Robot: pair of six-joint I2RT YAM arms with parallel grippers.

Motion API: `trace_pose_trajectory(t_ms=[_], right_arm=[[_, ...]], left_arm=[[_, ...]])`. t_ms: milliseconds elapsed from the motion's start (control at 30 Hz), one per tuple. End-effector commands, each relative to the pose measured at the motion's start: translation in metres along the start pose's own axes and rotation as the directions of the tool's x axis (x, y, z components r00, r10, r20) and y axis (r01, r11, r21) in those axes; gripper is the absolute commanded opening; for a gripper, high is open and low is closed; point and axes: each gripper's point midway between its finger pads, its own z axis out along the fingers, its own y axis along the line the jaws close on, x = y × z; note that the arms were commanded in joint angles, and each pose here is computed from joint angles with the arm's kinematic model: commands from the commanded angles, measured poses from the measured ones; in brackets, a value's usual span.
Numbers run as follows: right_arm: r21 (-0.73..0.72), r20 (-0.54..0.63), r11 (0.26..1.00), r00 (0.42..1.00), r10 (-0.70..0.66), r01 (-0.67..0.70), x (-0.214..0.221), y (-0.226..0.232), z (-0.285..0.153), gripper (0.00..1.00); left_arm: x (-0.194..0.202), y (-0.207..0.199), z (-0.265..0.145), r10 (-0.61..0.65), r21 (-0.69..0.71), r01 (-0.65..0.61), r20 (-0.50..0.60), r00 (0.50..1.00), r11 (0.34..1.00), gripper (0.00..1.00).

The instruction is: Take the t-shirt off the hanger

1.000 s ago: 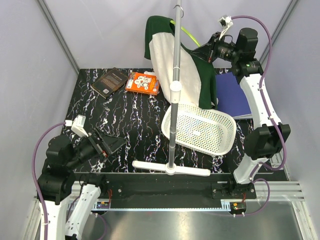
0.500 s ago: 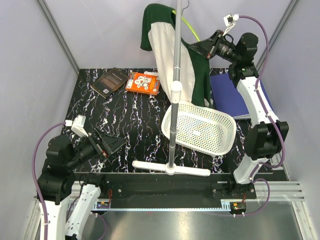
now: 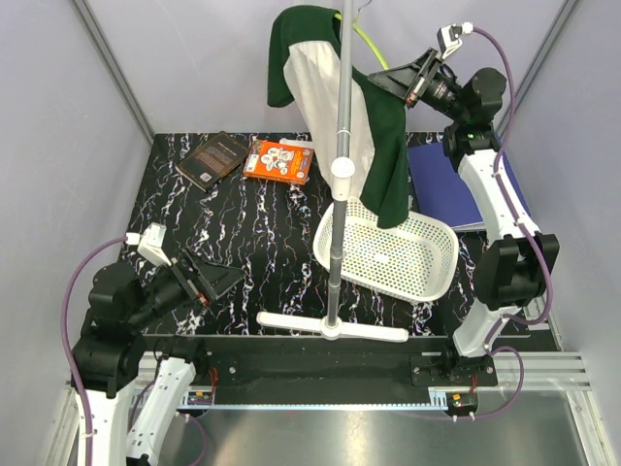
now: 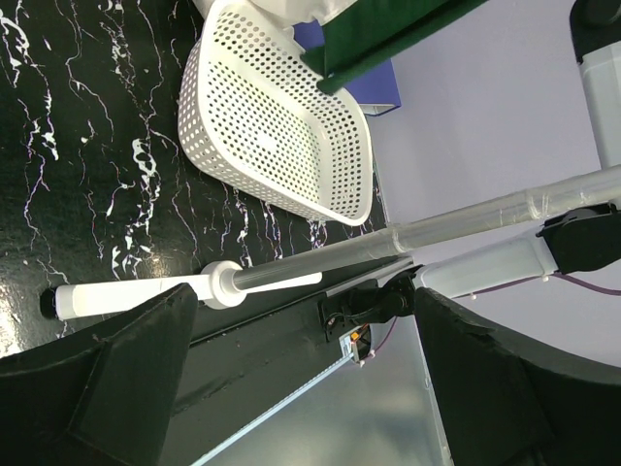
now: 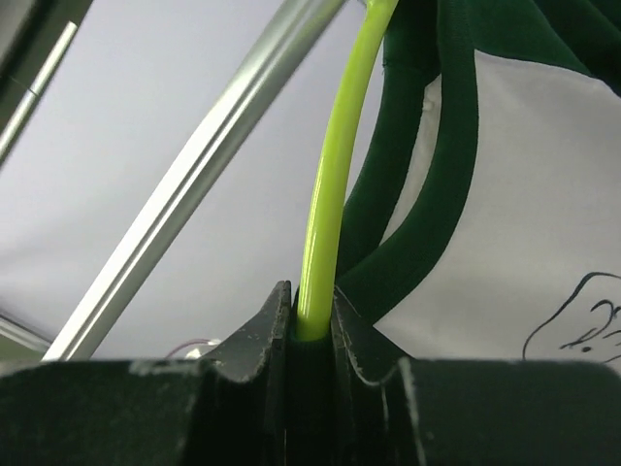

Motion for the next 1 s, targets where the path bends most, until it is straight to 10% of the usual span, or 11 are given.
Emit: trace_pose_trajectory(t_ms=[0, 567, 967], right_arm=[[-0.145, 0.071, 0.986, 0.993, 0.096, -0.085, -0.008, 0.056, -0.010, 0.00], [-0.183, 0.097, 0.959, 0.966, 0.238, -0.218, 0.022, 0.037, -0.046, 0.00], [-0.171, -0.245, 0.961, 0.954, 0.174, -0.219, 0.142, 0.037, -0.015, 0.00]], left_arm=[[-0.011, -0.020, -0.004, 0.058, 0.063, -0.060, 0.028, 0.998, 0.996, 0.96], [-0.012, -0.030, -0.013, 0.062, 0.088, -0.066, 0.046, 0.997, 0.994, 0.96], [-0.035, -0.043, -0.018, 0.098, 0.074, -0.109, 0.129, 0.987, 0.991, 0.90]])
